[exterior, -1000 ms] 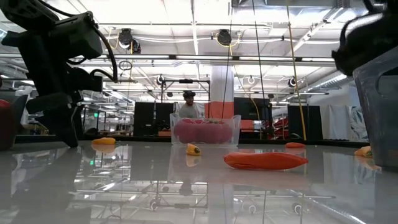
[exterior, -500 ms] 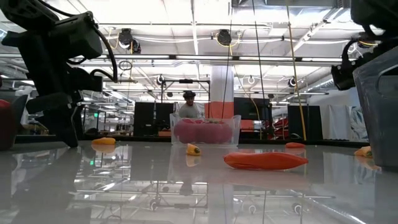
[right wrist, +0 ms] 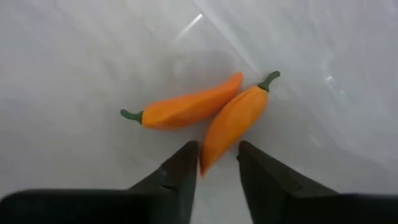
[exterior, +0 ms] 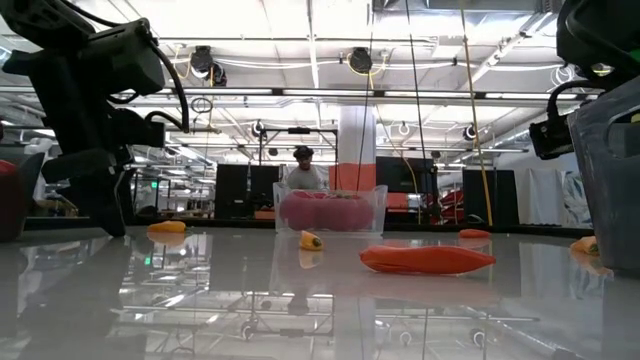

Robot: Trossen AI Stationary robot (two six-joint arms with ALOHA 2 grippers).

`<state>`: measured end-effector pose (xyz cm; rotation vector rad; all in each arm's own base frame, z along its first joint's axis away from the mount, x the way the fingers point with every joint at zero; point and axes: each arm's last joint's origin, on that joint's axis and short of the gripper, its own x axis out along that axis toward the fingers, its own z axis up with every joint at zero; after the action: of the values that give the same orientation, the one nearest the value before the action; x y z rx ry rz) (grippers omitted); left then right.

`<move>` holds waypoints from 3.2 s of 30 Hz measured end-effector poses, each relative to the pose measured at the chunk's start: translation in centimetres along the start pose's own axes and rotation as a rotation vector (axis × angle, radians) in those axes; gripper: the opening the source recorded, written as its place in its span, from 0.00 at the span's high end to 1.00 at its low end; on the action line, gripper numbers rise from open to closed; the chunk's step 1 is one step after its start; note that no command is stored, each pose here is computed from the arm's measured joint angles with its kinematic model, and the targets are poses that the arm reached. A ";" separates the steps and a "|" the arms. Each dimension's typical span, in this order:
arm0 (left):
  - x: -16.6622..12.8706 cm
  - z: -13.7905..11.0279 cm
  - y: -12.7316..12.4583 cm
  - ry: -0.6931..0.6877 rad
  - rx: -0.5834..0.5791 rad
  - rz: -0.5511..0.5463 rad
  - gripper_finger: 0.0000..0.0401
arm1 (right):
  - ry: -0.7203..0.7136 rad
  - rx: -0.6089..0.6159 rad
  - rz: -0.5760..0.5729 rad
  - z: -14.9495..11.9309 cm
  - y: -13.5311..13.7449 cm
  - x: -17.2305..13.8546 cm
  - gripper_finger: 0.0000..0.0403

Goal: Sort produce into baskets
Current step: Put the orange chili pepper into the right black bin

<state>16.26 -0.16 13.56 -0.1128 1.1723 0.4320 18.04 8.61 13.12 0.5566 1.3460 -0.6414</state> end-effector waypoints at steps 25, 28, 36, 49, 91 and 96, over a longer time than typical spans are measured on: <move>-0.1 1.5 -0.6 -0.144 -0.073 -0.070 0.03 | 0.031 0.139 0.131 -0.1 -0.8 -3.4 1.00; -0.1 1.7 -0.6 -0.167 -0.121 -0.080 0.03 | 0.011 0.128 0.209 0.3 0.1 -5.1 1.00; -0.2 1.8 -0.3 -0.212 -0.142 0.018 0.03 | -0.014 0.037 0.507 0.7 4.0 -11.0 1.00; -0.3 2.3 -0.6 -0.254 -0.157 -0.021 0.03 | 0.271 -0.003 0.638 -4.8 9.2 -10.4 1.00; -1.1 6.2 8.0 0.087 -0.253 -0.023 0.03 | -0.207 0.061 0.621 6.2 3.7 -12.4 0.61; 1.5 6.3 7.9 0.183 -0.254 -0.018 0.03 | -0.240 0.037 0.602 6.7 3.4 -12.3 0.61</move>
<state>19.12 9.36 15.76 -0.3898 1.2910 0.5627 23.86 7.59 26.27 0.8410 0.8763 -0.2265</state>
